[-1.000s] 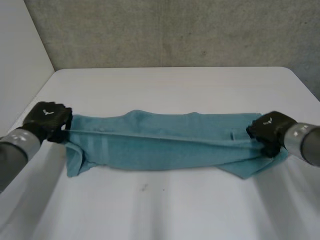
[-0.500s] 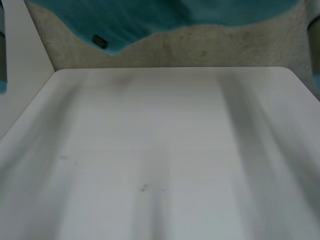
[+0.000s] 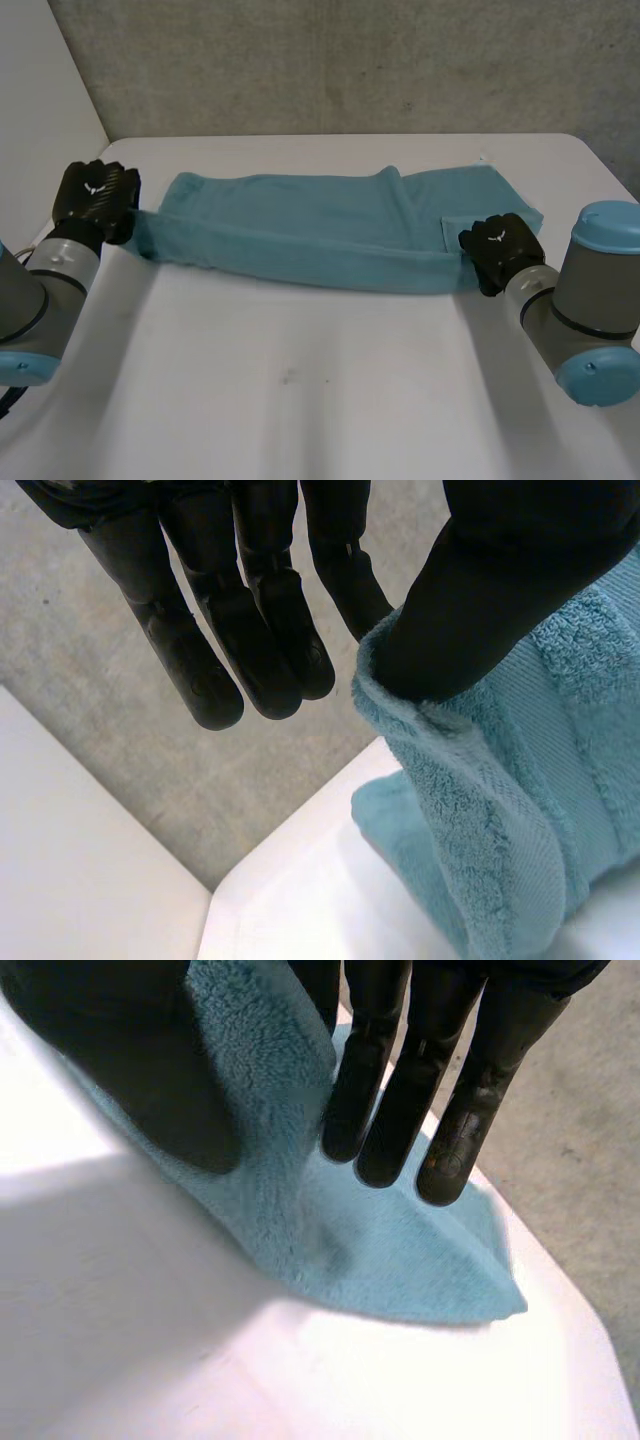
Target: Fold the laundry
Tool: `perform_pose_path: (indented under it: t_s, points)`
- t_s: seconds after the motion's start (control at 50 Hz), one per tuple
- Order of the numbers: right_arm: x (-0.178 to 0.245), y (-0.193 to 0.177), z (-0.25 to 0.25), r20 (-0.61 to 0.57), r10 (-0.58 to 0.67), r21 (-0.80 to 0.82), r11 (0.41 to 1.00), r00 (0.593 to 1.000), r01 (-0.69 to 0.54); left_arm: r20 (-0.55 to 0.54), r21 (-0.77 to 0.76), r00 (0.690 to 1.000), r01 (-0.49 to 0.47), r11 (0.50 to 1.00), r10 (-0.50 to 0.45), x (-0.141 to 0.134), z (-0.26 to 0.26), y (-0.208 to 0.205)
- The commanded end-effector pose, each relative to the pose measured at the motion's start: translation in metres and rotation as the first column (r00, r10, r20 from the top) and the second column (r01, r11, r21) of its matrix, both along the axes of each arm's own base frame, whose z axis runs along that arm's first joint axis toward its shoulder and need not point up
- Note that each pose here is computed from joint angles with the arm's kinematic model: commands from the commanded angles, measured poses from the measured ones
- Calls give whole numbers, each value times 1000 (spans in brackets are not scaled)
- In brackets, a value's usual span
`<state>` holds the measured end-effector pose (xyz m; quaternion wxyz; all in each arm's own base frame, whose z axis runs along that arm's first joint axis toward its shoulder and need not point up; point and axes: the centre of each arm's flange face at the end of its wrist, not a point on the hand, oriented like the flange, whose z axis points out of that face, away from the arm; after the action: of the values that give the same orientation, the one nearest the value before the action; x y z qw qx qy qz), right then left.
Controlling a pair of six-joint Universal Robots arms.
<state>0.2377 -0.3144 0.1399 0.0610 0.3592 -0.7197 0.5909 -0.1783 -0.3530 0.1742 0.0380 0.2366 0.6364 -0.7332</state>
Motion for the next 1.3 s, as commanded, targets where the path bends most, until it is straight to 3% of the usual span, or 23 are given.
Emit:
perform_pose_path:
  t_s: [0.02, 0.16, 0.34, 0.44, 0.54, 0.64, 0.88, 1.0, 1.12, 1.3]
  points:
    - [-8, 10, 43, 106, -21, -55, 998, 994, 27, -5, -3, 999, -35, 999, 35, 12, 6, 3]
    - [-43, -9, 65, 233, -71, -36, 996, 970, 81, -14, -9, 999, -41, 999, 41, 15, 11, 8]
    - [-67, -28, 77, 244, -43, 64, 998, 969, 28, -13, 8, 999, -38, 999, 39, 14, 7, 13]
    - [-68, -41, 74, 181, -10, 68, 998, 983, -2, -11, 18, 999, -31, 999, 31, 11, 4, 16]
    - [-65, -49, 75, 2, 60, -1, 998, 998, -60, -10, 22, 1000, -26, 999, 27, 10, 3, 18]
    - [-64, -54, 79, -136, 103, -72, 991, 985, -114, -8, 33, 1000, -28, 999, 28, 11, 2, 22]
    - [-45, -87, 68, -146, 224, -104, 965, 964, -240, -2, 68, 1000, -19, 997, 19, 10, 3, 45]
    - [-14, -90, 51, -103, 397, -69, 912, 912, -405, -1, 69, 1000, -21, 997, 21, 11, 3, 50]
    - [0, -84, 36, -73, 466, 8, 884, 882, -466, -1, 69, 1000, -19, 997, 19, 10, 3, 50]
    - [5, -74, 13, -175, 529, 89, 848, 830, -522, 0, 74, 1000, -21, 997, 21, 11, 2, 49]
